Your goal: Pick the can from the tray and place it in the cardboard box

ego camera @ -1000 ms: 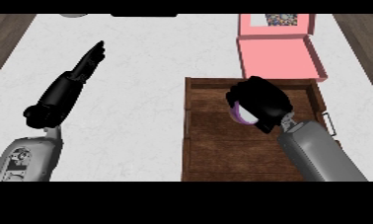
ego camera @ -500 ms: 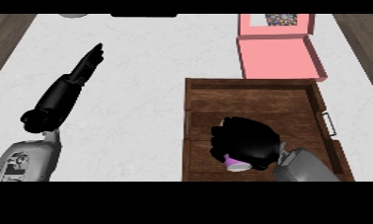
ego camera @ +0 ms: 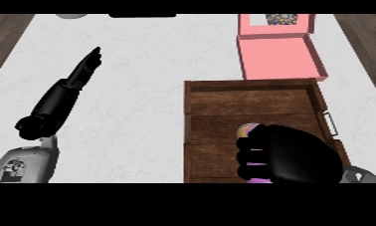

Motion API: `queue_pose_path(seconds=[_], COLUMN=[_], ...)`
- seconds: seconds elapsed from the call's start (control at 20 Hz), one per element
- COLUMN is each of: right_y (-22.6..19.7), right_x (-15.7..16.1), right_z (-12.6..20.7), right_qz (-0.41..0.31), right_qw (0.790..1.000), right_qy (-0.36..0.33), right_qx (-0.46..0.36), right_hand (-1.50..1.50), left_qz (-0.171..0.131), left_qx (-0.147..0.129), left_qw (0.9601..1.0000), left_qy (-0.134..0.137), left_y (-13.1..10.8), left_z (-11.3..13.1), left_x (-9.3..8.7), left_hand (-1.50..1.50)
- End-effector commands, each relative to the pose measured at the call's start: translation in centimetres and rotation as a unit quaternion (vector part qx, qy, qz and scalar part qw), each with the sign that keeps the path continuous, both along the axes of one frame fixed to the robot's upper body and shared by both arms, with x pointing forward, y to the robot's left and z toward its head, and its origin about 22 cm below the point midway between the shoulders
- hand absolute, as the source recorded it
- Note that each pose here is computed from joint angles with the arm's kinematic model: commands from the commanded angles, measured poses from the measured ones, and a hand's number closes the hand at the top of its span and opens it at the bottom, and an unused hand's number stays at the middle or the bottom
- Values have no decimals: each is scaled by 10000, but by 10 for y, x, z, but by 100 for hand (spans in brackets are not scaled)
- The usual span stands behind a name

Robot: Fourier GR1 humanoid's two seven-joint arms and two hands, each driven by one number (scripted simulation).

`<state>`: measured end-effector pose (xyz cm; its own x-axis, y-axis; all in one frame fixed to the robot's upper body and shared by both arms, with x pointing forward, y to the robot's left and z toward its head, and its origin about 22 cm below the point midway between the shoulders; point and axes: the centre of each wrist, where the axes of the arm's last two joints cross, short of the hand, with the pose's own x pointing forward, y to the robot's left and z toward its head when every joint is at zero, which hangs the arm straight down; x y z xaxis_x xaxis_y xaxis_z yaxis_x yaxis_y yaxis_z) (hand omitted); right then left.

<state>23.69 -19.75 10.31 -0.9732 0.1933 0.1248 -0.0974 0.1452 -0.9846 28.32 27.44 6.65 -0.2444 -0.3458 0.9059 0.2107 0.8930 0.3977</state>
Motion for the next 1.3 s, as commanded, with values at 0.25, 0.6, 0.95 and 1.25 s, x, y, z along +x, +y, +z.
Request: queue_pose_path(seconds=[0.25,0.6,0.95,1.25], right_y=[-39,-56,-70,-108], right_x=[24,87,150,173], right_z=[50,93,101,89], right_qz=[-1712,-2801,-3344,-3658], right_qw=[9685,9340,9329,9239], right_qy=[799,923,416,1096], right_qx=[1623,2018,1272,-265], right_hand=[150,150,150,150], left_qz=[-13,-35,-159,-300], left_qx=[-8,20,-64,48], left_qw=[10000,10000,9998,9995], left_qy=[61,-46,-73,-131], left_y=[5,6,-20,-26], left_z=[-1,-18,8,11], left_x=[4,14,11,22], left_hand=[0,0,0,0])
